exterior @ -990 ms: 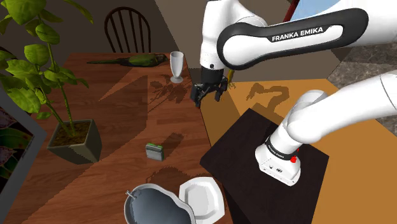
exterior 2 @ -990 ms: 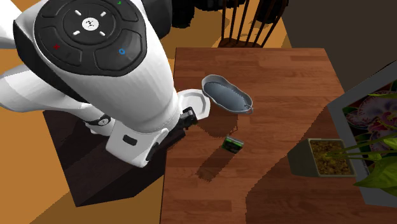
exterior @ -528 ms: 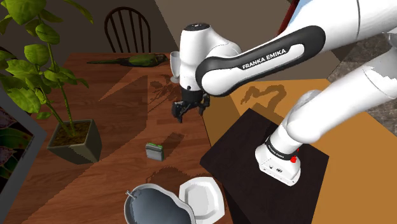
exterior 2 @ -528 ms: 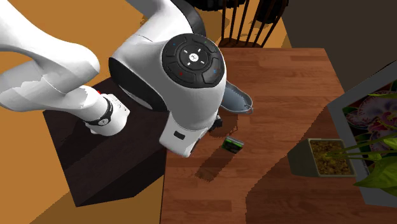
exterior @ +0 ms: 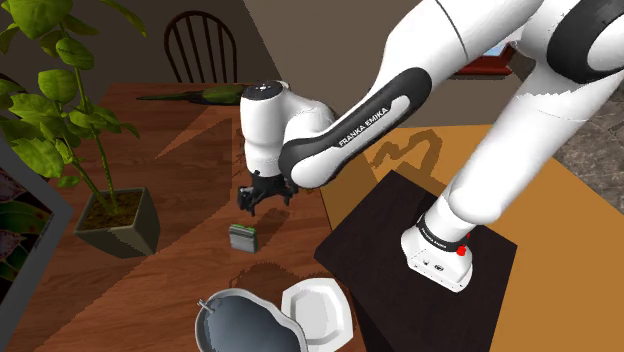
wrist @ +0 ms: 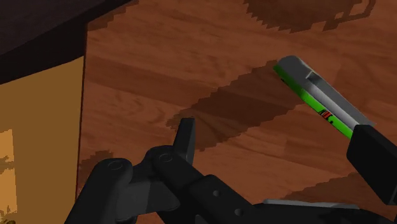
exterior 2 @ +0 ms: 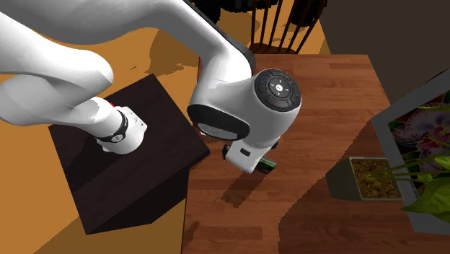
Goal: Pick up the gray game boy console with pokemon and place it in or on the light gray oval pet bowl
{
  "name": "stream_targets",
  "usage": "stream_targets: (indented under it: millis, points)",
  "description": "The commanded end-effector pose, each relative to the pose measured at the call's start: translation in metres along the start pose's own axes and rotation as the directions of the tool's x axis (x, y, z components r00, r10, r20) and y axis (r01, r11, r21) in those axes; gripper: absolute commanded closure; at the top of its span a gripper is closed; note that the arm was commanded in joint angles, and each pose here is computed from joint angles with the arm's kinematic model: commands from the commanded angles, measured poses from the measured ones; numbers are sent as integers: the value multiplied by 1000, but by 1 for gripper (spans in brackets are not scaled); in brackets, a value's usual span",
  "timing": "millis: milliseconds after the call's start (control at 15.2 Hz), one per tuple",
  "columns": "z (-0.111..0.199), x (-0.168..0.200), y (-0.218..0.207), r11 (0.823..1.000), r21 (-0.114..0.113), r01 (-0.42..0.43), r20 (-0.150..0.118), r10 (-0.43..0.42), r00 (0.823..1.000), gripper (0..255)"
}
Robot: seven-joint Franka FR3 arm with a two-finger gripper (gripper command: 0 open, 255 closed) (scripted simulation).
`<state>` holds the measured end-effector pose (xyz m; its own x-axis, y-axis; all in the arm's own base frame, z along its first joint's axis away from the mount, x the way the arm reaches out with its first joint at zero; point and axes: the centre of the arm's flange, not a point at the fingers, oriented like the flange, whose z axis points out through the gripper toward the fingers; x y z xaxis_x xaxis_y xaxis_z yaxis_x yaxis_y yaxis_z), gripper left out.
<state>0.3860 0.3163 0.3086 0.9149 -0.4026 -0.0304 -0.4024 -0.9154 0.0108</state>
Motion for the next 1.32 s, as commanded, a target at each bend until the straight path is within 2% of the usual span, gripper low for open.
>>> stream_targets:
  millis: [0,396,924,1254]
  points:
    - [19,3,-20,1000,-1,-20,-11,20,1000,0]
    - [71,12,-80,997,-8,-73,-40,72,997,0]
    - [112,14,-80,997,-8,-74,-41,73,996,0]
    - [112,14,-80,997,-8,-74,-41,73,996,0]
